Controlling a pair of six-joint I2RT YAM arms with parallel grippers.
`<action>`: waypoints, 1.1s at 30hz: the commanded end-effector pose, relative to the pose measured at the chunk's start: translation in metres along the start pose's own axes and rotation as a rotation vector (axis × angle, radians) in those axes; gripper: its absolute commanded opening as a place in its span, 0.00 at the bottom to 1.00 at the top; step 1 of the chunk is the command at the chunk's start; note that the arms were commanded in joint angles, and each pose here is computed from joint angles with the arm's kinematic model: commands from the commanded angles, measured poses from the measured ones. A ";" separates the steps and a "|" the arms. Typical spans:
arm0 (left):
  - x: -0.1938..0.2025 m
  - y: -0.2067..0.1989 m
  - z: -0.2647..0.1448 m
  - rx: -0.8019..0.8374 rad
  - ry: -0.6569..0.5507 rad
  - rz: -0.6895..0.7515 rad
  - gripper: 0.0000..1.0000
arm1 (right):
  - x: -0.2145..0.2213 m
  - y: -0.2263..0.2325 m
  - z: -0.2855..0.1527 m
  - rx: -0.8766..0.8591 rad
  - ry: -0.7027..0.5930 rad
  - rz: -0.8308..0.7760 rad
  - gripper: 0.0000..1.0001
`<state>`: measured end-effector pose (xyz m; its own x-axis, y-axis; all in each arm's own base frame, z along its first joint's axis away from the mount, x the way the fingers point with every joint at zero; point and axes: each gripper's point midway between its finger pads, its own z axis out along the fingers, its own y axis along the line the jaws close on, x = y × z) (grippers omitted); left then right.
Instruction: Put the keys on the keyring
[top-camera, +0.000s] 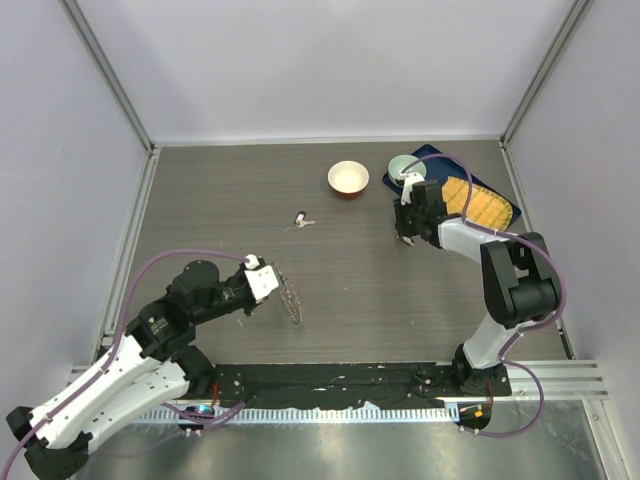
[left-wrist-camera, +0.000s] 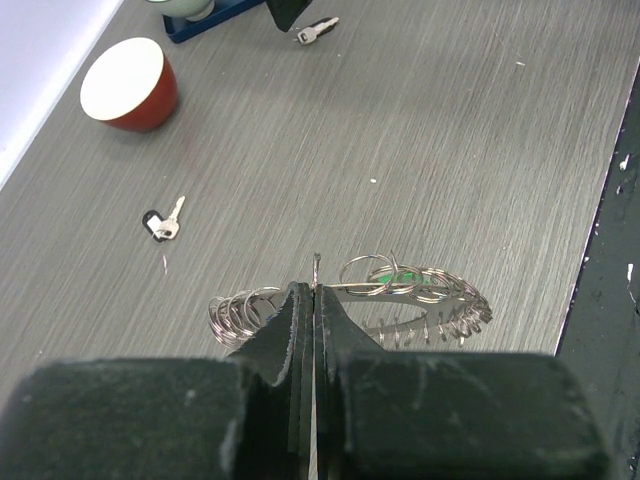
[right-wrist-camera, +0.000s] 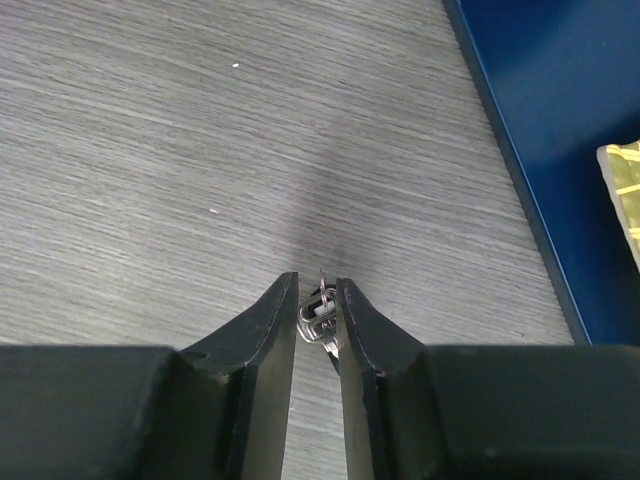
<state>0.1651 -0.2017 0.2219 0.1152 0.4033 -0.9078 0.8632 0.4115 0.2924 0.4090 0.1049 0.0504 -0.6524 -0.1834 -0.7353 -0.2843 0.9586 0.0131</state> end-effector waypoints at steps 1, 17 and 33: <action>-0.019 0.009 -0.002 -0.031 -0.055 0.003 0.00 | -0.016 -0.003 0.006 0.003 -0.028 -0.027 0.28; -0.014 0.006 0.004 -0.011 -0.037 -0.008 0.00 | -0.007 -0.001 0.002 -0.004 0.012 -0.047 0.01; -0.028 -0.015 0.004 0.130 -0.103 0.052 0.00 | -0.083 0.136 -0.133 -0.371 -0.444 -0.391 0.01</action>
<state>0.1564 -0.2112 0.2133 0.1142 0.4068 -0.9064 0.9051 0.3336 0.2637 0.3584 0.1857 0.1636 -0.3227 -0.3108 -0.8940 -0.5644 0.8214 -0.0818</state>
